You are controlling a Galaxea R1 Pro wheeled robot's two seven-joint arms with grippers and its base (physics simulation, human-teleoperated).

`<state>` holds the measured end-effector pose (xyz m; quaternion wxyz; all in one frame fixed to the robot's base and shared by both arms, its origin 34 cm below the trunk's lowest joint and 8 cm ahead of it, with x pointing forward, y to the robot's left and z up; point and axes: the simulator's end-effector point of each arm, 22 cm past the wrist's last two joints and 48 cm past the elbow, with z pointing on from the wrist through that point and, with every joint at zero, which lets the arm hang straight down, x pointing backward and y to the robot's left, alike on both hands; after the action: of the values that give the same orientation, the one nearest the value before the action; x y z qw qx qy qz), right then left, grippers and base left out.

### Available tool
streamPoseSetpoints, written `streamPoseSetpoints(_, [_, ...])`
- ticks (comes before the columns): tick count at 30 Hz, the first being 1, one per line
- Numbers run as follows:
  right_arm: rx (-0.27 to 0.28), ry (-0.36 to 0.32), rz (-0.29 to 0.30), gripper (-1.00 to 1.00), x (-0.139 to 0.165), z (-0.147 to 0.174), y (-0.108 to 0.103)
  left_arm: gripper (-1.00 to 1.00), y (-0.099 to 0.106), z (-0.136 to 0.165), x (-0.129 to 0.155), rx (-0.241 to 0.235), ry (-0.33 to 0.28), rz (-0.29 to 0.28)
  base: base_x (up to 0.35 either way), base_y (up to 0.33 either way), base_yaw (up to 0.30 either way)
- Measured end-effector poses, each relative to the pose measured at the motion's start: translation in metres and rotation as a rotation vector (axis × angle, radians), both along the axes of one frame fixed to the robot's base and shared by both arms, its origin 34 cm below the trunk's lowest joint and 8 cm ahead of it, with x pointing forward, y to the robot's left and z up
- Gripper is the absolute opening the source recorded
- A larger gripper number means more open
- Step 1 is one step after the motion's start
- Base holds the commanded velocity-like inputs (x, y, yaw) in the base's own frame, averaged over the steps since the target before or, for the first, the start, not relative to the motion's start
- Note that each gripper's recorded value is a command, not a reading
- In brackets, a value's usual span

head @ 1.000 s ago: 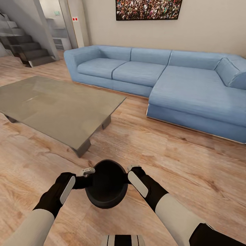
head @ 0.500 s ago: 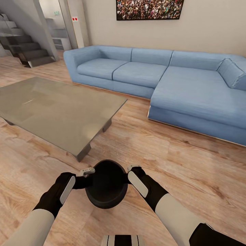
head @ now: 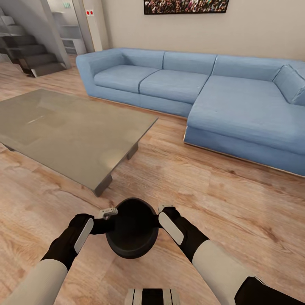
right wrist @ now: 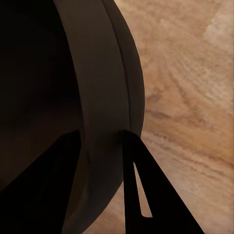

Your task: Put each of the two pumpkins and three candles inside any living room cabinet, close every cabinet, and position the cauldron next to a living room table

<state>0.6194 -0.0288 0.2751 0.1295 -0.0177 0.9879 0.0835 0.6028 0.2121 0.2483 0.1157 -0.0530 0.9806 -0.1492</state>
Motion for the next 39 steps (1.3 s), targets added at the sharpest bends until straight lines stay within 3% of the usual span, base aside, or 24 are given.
streamPoseSetpoints(32, [0.0,-0.003,0.0,-1.0,0.001,0.001,0.0,-1.0,0.0,0.001,0.001,0.0,-0.002,0.0,0.056,0.024,0.0])
streamPoseSetpoints(39, [0.0,0.027,0.0,-1.0,-0.006,-0.016,0.0,-1.0,0.0,-0.015,-0.007,0.0,0.027,0.0,0.0,0.0,0.0])
